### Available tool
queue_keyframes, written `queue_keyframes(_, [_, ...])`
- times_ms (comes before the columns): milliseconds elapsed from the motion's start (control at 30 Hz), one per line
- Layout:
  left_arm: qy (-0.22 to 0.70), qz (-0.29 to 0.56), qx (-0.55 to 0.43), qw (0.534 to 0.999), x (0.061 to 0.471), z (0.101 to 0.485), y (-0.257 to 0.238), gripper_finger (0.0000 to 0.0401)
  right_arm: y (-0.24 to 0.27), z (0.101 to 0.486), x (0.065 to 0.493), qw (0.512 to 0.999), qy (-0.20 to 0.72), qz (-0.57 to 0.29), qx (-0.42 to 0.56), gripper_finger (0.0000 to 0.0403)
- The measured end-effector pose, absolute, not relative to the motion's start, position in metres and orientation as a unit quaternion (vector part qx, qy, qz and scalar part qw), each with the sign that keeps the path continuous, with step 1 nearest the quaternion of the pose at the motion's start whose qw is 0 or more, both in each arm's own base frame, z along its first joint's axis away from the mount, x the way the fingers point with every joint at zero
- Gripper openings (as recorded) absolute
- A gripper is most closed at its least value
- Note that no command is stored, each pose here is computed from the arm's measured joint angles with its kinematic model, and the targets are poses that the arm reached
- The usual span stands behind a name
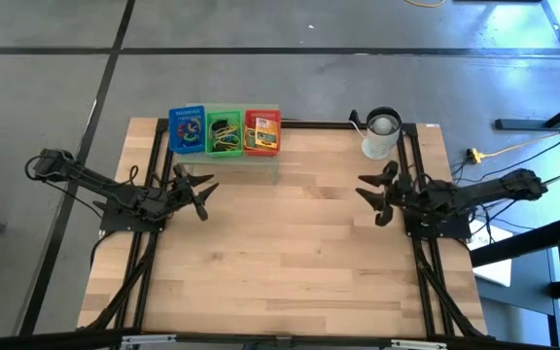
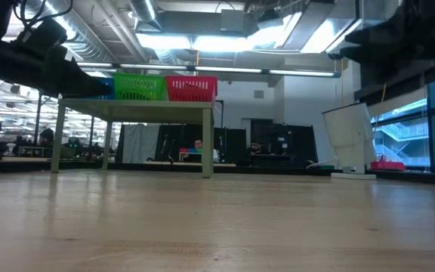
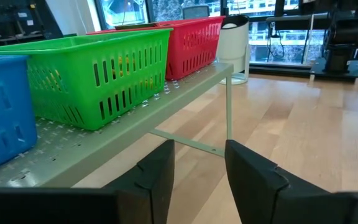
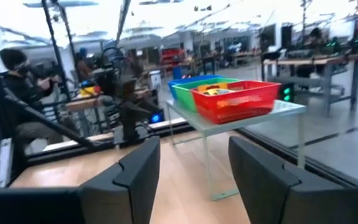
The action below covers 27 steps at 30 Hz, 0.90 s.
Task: Pick & Place Office Desk Supplies
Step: Return to Home Position
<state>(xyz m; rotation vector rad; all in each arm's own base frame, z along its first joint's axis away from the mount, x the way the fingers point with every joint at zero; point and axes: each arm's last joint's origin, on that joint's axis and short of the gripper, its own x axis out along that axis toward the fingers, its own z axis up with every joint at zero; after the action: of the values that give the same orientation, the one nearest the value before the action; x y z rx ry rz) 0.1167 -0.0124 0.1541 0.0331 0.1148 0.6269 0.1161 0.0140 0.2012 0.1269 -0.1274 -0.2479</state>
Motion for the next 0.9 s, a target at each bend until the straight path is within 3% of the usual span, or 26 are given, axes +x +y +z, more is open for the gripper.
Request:
queue_keyframes(333, [0.056, 0.308, 0.016, 0.949, 0.117, 0.154, -0.012, 0.0137, -0.006, 0.190, 0.104, 0.947, -0.109, -0.295, 0.066, 0.0192])
queue_keyframes(900, [0.056, 0.308, 0.016, 0.949, 0.117, 0.154, -0.012, 0.0134, -0.011, 0.191, 0.096, 0.946, -0.109, -0.303, 0.029, 0.0192])
